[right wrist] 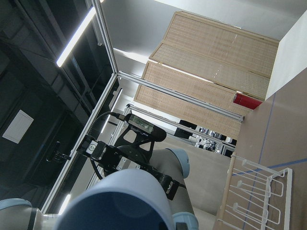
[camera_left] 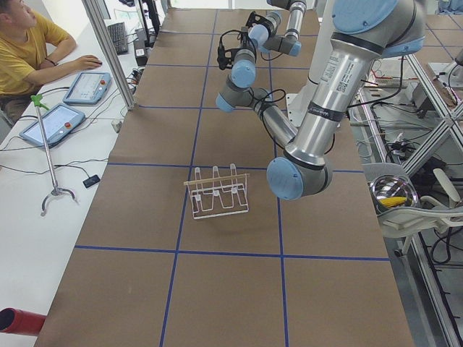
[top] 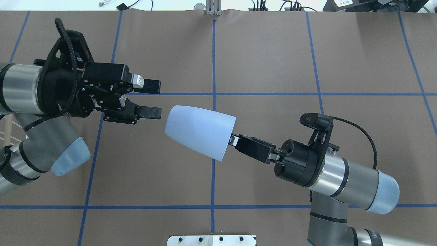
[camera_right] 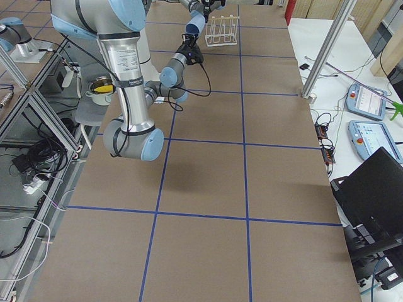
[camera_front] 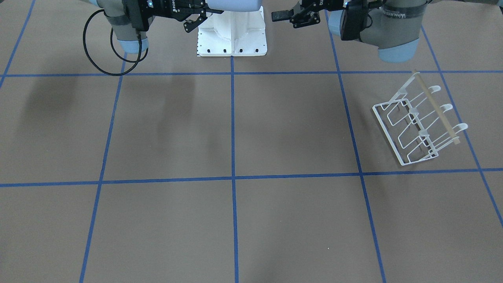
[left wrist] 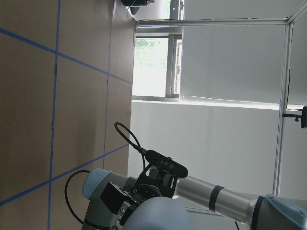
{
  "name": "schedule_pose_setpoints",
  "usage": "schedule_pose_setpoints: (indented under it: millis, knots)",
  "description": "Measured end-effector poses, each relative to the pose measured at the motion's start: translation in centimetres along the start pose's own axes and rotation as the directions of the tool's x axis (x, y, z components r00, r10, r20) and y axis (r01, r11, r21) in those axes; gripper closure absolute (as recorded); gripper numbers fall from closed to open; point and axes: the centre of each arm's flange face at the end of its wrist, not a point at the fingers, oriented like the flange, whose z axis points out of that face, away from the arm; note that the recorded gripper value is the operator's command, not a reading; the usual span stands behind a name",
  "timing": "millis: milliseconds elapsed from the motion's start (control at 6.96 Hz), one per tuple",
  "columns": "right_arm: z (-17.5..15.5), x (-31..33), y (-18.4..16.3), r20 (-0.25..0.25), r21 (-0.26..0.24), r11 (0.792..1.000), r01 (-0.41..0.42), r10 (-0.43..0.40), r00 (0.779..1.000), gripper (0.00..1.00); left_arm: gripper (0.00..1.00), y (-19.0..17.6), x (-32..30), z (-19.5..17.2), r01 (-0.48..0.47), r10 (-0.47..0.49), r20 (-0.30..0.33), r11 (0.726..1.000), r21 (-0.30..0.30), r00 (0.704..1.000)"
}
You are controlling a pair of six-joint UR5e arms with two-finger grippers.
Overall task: Hang cup on cup holder
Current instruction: 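Hold the cup out with the right gripper while the left gripper approaches its base, then close the left gripper on the cup base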
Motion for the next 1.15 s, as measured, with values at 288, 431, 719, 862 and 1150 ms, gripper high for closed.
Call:
schedule_pose_setpoints:
  millis: [288, 431, 719, 862, 1150]
  knots:
    - [1.0, -0.2, 0.1, 0.006, 0.004, 1.0, 0.008, -0.008, 1.0, 1.0, 0.03, 0.7, -0.8, 1.0, 0.018, -0.018, -0.017, 1.0, -0.003, 1.0]
    - [1.3, -0.2, 0.0, 0.006, 0.015, 1.0, 0.011, -0.011, 1.0, 1.0, 0.03, 1.0, -1.0, 1.2, 0.023, -0.023, -0.019, 1.0, -0.006, 1.0]
    - [1.4, -0.2, -0.1, 0.003, 0.03, 0.999, 0.014, -0.014, 1.0, 1.0, 0.03, 1.4, -1.5, 1.4, 0.028, -0.029, -0.021, 0.999, -0.017, 0.999]
    - [1.4, -0.1, -0.1, 0.0, 0.032, 0.999, 0.017, -0.017, 1.0, 1.0, 0.03, 1.6, -1.6, 1.5, 0.03, -0.031, -0.023, 0.999, -0.023, 0.999]
    - [1.5, 0.2, 0.0, -0.007, 0.036, 0.999, 0.023, -0.022, 1.0, 1.0, 0.2, 2.0, -1.8, 1.8, 0.034, -0.035, -0.027, 0.999, -0.031, 0.999]
